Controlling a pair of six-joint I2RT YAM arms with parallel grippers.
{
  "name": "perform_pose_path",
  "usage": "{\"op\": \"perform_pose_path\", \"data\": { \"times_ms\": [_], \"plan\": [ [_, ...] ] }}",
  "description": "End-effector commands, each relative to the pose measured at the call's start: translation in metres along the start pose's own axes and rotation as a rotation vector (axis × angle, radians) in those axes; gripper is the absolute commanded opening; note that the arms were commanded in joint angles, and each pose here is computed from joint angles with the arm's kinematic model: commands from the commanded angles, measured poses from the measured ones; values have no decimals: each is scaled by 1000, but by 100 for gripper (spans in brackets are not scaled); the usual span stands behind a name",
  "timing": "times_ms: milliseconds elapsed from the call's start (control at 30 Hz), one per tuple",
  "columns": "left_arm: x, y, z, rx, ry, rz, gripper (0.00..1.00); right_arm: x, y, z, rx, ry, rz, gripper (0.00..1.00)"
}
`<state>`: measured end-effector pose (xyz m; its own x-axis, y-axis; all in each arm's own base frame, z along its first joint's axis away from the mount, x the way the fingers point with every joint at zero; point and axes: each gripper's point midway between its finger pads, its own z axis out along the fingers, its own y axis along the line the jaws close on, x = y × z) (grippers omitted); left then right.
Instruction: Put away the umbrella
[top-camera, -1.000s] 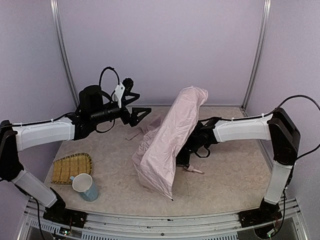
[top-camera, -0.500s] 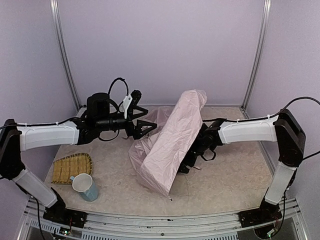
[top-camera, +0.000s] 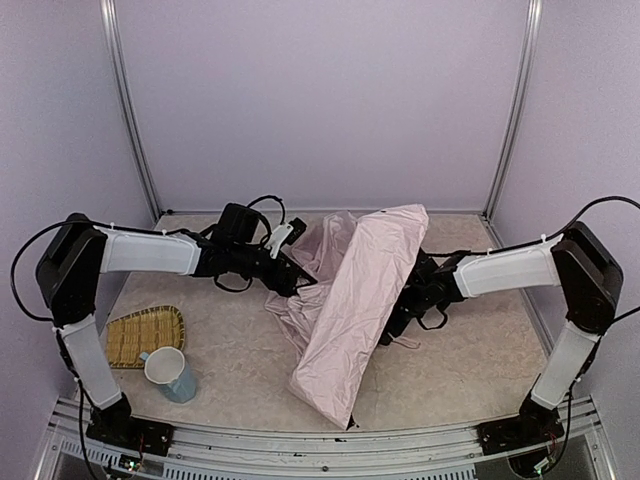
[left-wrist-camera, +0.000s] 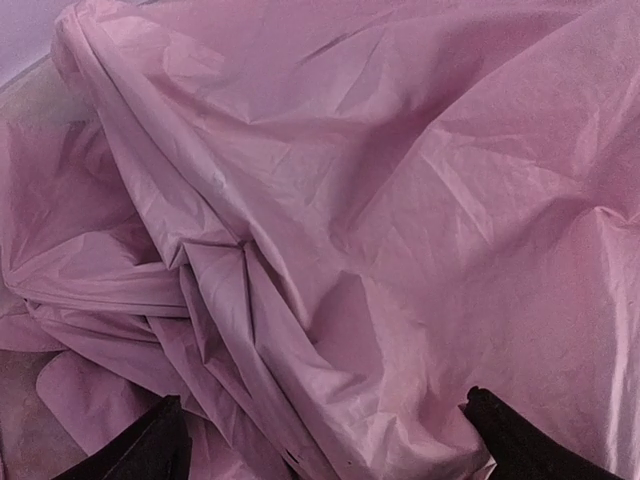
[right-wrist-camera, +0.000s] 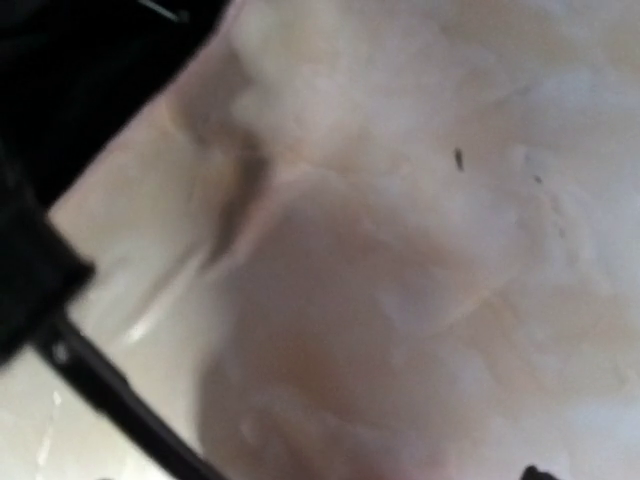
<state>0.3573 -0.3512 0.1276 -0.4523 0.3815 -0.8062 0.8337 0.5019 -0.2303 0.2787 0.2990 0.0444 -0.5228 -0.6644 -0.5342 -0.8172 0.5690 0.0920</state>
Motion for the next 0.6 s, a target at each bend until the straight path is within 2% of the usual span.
{"op": "perform_pose_path", "data": {
  "times_ms": [0, 100, 200, 267, 433, 567],
  "plan": [
    [19, 25, 8, -89, 70, -76, 87, -5, 8, 13, -58, -28, 13, 79],
    [22, 41, 7, -102, 70, -148, 79, -7, 13, 12, -85, -42, 25, 64],
    [26, 59, 6, -184, 98, -167, 78, -14, 18, 5, -109, -73, 35, 42],
    [20, 57, 4, -172, 87, -157, 79, -17, 24, -1, -138, -91, 33, 30],
    [-27, 23, -33, -70, -170, -71, 86, -18, 37, -7, -210, -96, 15, 11],
    [-56, 3, -75, -76, -350, 43, 91, -9, 41, -5, -231, -67, -1, 5]
  ]
}}
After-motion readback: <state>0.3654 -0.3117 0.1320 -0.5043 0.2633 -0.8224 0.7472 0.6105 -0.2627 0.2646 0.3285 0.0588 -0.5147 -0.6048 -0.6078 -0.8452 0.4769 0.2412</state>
